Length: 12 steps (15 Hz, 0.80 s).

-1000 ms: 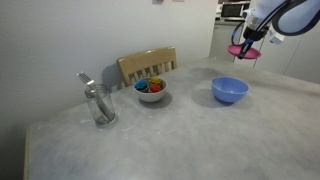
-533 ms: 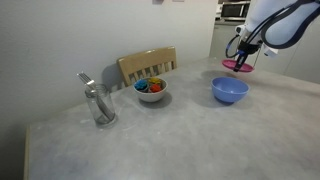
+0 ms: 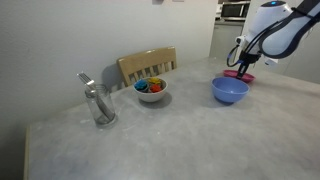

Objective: Remove the lid from the bowl and put it on the table

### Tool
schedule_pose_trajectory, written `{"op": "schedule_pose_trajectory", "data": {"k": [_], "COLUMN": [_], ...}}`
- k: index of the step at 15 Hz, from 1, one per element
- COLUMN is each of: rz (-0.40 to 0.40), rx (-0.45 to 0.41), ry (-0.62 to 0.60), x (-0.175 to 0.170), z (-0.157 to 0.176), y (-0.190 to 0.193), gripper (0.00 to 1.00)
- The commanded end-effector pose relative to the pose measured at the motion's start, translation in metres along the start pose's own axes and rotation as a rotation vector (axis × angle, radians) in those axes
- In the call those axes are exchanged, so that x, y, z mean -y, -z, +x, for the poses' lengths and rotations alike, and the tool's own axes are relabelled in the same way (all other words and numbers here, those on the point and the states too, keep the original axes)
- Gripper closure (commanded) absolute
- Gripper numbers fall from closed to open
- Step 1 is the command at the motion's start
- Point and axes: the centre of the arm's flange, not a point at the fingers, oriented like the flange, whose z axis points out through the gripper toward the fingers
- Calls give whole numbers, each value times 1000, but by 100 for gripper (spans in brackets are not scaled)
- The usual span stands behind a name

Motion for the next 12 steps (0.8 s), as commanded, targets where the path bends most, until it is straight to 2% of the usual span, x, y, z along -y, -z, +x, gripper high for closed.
{"op": "schedule_pose_trajectory", "data": {"k": [1, 3, 4, 5, 6, 12], "rz": [32, 37, 38, 35, 28, -8], "rx": [13, 16, 16, 15, 11, -23], "ry": [21, 26, 27, 25, 25, 30], "x": [0, 3, 3, 3, 2, -12], "z": [3, 3, 4, 5, 5, 11], "y": [-19, -22, -22, -20, -16, 38], "gripper": [97, 97, 63, 62, 56, 13]}}
